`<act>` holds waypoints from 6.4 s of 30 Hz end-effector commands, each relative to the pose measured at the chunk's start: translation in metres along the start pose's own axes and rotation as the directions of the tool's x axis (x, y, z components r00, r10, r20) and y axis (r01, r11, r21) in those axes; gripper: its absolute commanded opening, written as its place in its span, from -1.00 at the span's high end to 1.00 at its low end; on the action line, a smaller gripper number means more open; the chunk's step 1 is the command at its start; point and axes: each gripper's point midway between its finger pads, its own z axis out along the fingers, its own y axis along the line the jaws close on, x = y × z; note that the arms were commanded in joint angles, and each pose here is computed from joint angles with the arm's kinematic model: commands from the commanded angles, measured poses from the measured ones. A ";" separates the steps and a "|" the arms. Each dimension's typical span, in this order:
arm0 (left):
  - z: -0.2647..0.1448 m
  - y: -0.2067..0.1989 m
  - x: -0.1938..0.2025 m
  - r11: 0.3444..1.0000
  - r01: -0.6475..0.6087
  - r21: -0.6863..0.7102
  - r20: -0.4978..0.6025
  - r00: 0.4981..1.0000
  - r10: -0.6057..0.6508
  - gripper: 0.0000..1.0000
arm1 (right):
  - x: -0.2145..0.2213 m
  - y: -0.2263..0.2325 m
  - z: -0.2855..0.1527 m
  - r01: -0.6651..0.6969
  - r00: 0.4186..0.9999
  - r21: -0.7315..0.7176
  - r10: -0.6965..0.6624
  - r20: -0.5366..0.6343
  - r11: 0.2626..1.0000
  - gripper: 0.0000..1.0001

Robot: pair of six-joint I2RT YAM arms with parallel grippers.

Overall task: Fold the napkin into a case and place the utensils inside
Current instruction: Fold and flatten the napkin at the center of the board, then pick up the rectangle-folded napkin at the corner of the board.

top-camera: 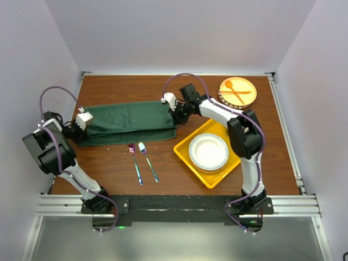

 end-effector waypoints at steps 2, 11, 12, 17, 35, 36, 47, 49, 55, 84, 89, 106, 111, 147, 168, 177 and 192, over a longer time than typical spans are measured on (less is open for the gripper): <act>-0.023 0.004 -0.018 0.996 -0.091 -0.005 0.047 0.995 0.091 0.93 | -0.011 0.004 -0.018 0.062 0.998 0.011 -0.062 0.016 0.998 1.00; -0.048 -0.010 -0.017 0.991 -0.134 0.011 0.054 0.990 0.134 0.23 | -0.009 0.036 -0.026 0.090 0.996 -0.102 -0.092 -0.021 0.991 0.19; -0.053 -0.006 -0.022 0.990 -0.140 0.000 0.063 0.988 0.140 0.19 | -0.012 0.038 -0.031 0.078 0.996 -0.108 -0.081 -0.023 0.991 0.07; -0.067 0.003 -0.031 0.997 -0.065 -0.032 0.083 0.994 0.068 0.13 | -0.031 0.042 -0.039 -0.026 1.000 -0.119 0.026 -0.006 0.993 0.01; -0.040 0.018 0.000 0.894 0.353 -0.277 -0.091 0.916 -0.390 0.17 | -0.018 0.029 -0.015 -0.212 0.973 -0.064 0.204 -0.108 0.975 0.16; -0.044 0.018 0.000 0.881 0.368 -0.299 -0.089 0.908 -0.409 0.18 | -0.019 0.030 -0.017 -0.211 0.973 -0.067 0.204 -0.106 0.975 0.15; -0.050 0.010 0.020 0.819 0.420 -0.391 -0.128 0.856 -0.501 0.19 | -0.014 0.033 -0.022 -0.194 0.974 -0.053 0.186 -0.128 0.980 -0.02; -0.047 0.008 0.020 0.820 0.431 -0.377 -0.127 0.853 -0.507 0.20 | -0.014 0.033 -0.023 -0.190 0.975 -0.052 0.182 -0.130 0.980 -0.04; -0.037 0.002 0.015 0.839 0.440 -0.321 -0.119 0.859 -0.497 0.28 | -0.015 0.032 -0.026 -0.183 0.976 -0.042 0.177 -0.128 0.982 -0.06; -0.039 0.015 0.007 0.833 0.415 -0.366 -0.147 0.858 -0.493 0.90 | -0.021 0.028 -0.024 -0.194 0.975 -0.039 0.188 -0.115 0.980 -0.07; -0.041 0.015 0.001 0.836 0.413 -0.361 -0.140 0.862 -0.486 0.62 | -0.019 0.029 -0.023 -0.195 0.975 -0.040 0.190 -0.118 0.980 -0.08; -0.044 0.022 0.016 0.823 0.385 -0.419 -0.190 0.848 -0.494 1.00 | -0.021 0.029 -0.024 -0.189 0.977 -0.040 0.183 -0.113 0.981 -0.08; -0.043 0.031 0.016 0.811 0.384 -0.442 -0.182 0.847 -0.500 1.00 | -0.019 0.032 -0.023 -0.200 0.974 -0.049 0.193 -0.117 0.979 -0.09; -0.046 0.051 0.006 0.692 0.526 -0.495 -0.071 0.769 -0.635 0.07 | -0.009 0.032 0.018 -0.203 0.972 -0.051 0.195 -0.128 0.978 -0.08; -0.002 0.045 0.025 0.633 0.616 -0.469 -0.079 0.684 -0.725 0.67 | 0.000 0.022 0.027 -0.231 0.961 0.000 0.228 -0.157 0.973 -0.05; 0.004 0.059 0.023 0.606 0.636 -0.479 -0.049 0.669 -0.742 0.88 | 0.002 -0.009 0.045 -0.235 0.955 0.126 0.253 -0.152 0.964 -0.03; 0.005 0.083 0.011 0.600 0.639 -0.481 0.000 0.685 -0.729 0.30 | -0.007 -0.039 0.053 -0.237 0.957 0.224 0.267 -0.114 0.945 -0.02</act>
